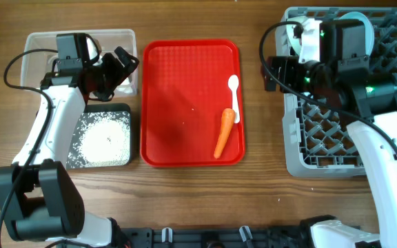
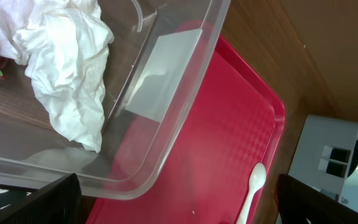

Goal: Sort waste into correct bins and load items into the dishwasher rack
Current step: 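Reach the left gripper to the carrot on the red tray and grasp it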

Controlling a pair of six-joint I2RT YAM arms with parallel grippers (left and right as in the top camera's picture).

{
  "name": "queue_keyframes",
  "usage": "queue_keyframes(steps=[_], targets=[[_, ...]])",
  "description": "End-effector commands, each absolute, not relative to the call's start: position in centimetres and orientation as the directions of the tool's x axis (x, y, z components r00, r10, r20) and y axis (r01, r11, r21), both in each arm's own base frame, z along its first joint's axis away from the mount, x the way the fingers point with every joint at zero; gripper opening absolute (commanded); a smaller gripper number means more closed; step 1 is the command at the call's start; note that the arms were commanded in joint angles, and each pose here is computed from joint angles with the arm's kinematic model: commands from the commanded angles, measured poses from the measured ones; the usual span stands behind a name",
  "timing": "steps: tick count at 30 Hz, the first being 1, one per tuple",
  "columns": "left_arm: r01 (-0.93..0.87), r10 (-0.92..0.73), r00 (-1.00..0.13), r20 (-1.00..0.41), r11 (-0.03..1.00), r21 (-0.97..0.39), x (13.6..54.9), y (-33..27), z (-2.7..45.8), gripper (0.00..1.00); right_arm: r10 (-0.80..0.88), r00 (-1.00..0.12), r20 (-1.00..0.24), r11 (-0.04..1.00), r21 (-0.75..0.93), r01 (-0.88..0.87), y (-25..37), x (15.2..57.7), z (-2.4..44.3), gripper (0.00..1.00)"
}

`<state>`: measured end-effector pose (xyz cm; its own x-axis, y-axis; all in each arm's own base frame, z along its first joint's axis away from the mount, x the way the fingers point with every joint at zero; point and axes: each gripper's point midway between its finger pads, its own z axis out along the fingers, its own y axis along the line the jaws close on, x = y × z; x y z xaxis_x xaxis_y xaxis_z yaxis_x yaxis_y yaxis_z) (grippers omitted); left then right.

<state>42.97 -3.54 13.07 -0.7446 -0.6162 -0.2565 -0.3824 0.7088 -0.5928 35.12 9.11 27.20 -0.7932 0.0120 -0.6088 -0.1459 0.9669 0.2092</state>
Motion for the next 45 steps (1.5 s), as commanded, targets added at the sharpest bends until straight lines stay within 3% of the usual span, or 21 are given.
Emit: queue_keyframes(steps=[1, 2, 3, 6, 8, 10, 11, 20, 28, 31, 33, 42, 45], targets=[[-0.417, -0.635, -0.744, -0.210, 0.686, -0.596, 42.3, -3.6, 12.9, 1.00, 0.038, -0.779, -0.626, 0.985, 0.154, -0.076, 7.1, 33.1, 28.6, 1.00], [-0.308, -0.546, -0.812, -0.207, 0.702, -0.642, 41.8, -5.5, 13.5, 0.98, 0.040, -0.775, -0.631, 0.989, 0.136, -0.060, 6.6, 32.5, 28.9, 1.00], [-0.101, -0.378, -0.883, -0.279, 0.732, -0.673, 41.2, -8.0, 14.5, 0.83, 0.041, -0.772, -0.635, 0.990, 0.131, -0.054, 6.4, 32.3, 29.1, 1.00], [-0.042, -0.228, -0.939, -0.259, 0.820, -0.570, 38.5, -11.8, 12.5, 0.81, 0.045, -0.757, -0.652, 0.989, 0.134, -0.057, 6.3, 32.0, 29.7, 1.00], [-0.006, -0.136, -0.955, -0.265, 0.898, -0.440, 36.9, -13.9, 11.0, 0.82, 0.045, -0.754, -0.655, 0.989, 0.134, -0.057, 6.3, 32.1, 29.8, 1.00], [0.101, 0.004, -0.956, -0.294, 0.943, -0.317, 34.8, -17.7, 10.1, 0.89, 0.053, -0.757, -0.651, 0.990, 0.133, -0.045, 6.0, 32.1, 29.7, 1.00], [0.166, 0.073, -0.946, -0.316, 0.946, -0.279, 33.6, -20.3, 10.1, 0.98, 0.060, -0.760, -0.647, 0.990, 0.133, -0.035, 5.7, 32.1, 29.6, 1.00], [0.208, 0.128, -0.942, -0.311, 0.948, -0.240, 29.6, -28.8, 6.6, 0.96, 0.101, -0.759, -0.643, 0.992, 0.120, 0.031, 4.5, 32.1, 29.5, 1.00], [0.159, 0.125, -0.962, -0.245, 0.979, -0.127, 29.2, -28.1, 1.3, 0.88, 0.127, -0.761, -0.636, 0.992, 0.095, 0.085, 3.6, 31.9, 29.2, 1.00], [0.158, 0.122, -0.958, -0.261, 0.980, -0.122, 29.5, -28.1, 1.4, 0.66, 0.135, -0.760, -0.636, 0.991, 0.101, 0.092, 3.6, 31.9, 29.2, 1.00], [0.158, 0.121, -0.956, -0.266, 0.980, -0.122, 29.7, -28.2, 1.2, 0.59, 0.144, -0.759, -0.635, 0.989, 0.107, 0.099, 3.6, 31.9, 29.2, 1.00], [0.255, 0.215, -0.935, -0.281, 0.960, -0.115, 30.0, -28.9, 0.6, 0.61, 0.144, -0.760, -0.634, 0.989, 0.107, 0.099, 3.6, 31.9, 29.2, 1.00], [0.312, 0.294, -0.885, -0.362, 0.950, 0.010, 32.1, -27.5, 0.9, 0.65, 0.141, -0.762, -0.632, 0.990, 0.103, 0.097, 3.6, 31.8, 29.2, 1.00]])
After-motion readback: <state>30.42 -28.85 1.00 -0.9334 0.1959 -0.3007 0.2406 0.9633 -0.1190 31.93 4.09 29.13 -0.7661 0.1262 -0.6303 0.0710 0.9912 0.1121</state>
